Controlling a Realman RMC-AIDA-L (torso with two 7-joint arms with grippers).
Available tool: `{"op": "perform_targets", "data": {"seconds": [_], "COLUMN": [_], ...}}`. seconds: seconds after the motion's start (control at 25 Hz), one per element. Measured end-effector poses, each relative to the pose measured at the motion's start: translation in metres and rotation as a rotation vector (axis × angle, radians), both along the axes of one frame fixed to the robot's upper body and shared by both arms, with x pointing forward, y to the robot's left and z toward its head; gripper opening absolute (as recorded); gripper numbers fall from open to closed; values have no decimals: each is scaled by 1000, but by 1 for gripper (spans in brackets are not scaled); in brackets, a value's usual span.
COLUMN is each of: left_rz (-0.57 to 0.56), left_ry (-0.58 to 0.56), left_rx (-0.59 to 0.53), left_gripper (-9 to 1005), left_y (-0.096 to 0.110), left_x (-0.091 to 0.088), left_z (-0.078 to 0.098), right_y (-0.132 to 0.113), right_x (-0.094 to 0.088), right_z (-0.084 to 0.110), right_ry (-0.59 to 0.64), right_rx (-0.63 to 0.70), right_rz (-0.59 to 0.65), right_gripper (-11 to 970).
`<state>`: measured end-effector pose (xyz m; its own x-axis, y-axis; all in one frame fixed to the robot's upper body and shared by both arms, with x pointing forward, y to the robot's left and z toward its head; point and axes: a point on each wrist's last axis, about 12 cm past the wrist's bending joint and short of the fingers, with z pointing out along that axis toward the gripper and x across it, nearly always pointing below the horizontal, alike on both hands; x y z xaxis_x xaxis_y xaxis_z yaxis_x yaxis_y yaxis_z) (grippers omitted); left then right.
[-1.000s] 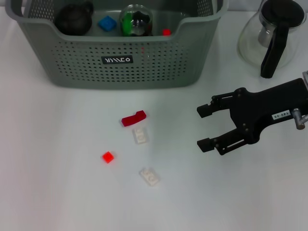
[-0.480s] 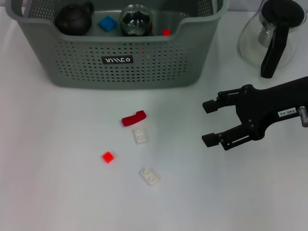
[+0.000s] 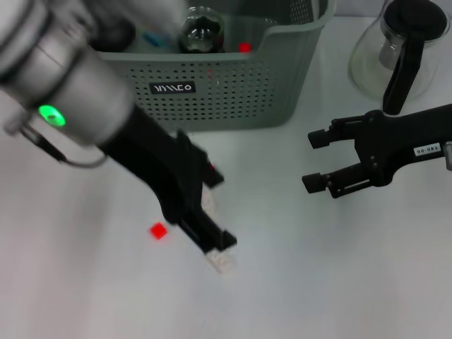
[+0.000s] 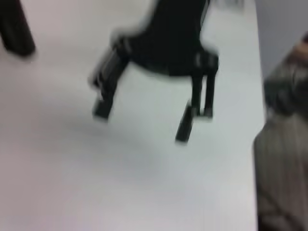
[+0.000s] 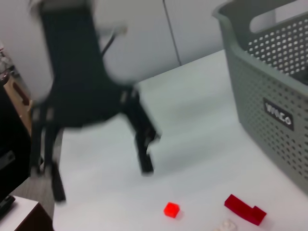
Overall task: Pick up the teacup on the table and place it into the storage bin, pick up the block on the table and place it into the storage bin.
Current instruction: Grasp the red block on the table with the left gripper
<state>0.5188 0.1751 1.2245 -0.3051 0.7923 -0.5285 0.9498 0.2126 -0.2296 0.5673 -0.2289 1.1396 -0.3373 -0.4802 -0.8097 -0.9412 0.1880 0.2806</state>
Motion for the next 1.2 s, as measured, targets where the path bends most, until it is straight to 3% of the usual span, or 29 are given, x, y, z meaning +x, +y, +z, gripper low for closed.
{"op": "perform_targets", "data": {"seconds": [0.28,0.48,0.68,1.2], "left_rz": [56,73,109,89], "left_ry": [-29,-50,-56,-96], "left_rx": [268,347,484,548], "left_gripper": [951,951,950,946], "left_y": [-37,-36,-28,-34], "left_x": [-1,4,13,8], "left_z": [-37,-50,-81,-106], "right_y": [0,3,4,2], "right_x": [5,7,8,10], "right_z": [3,2,1,0], "right_ry": [-16,-29,-30,-38], "right_rx": [3,2,4,-1], "right_rz": [-25,-28,-40,-53], "right_gripper": [927,927,927,927]}}
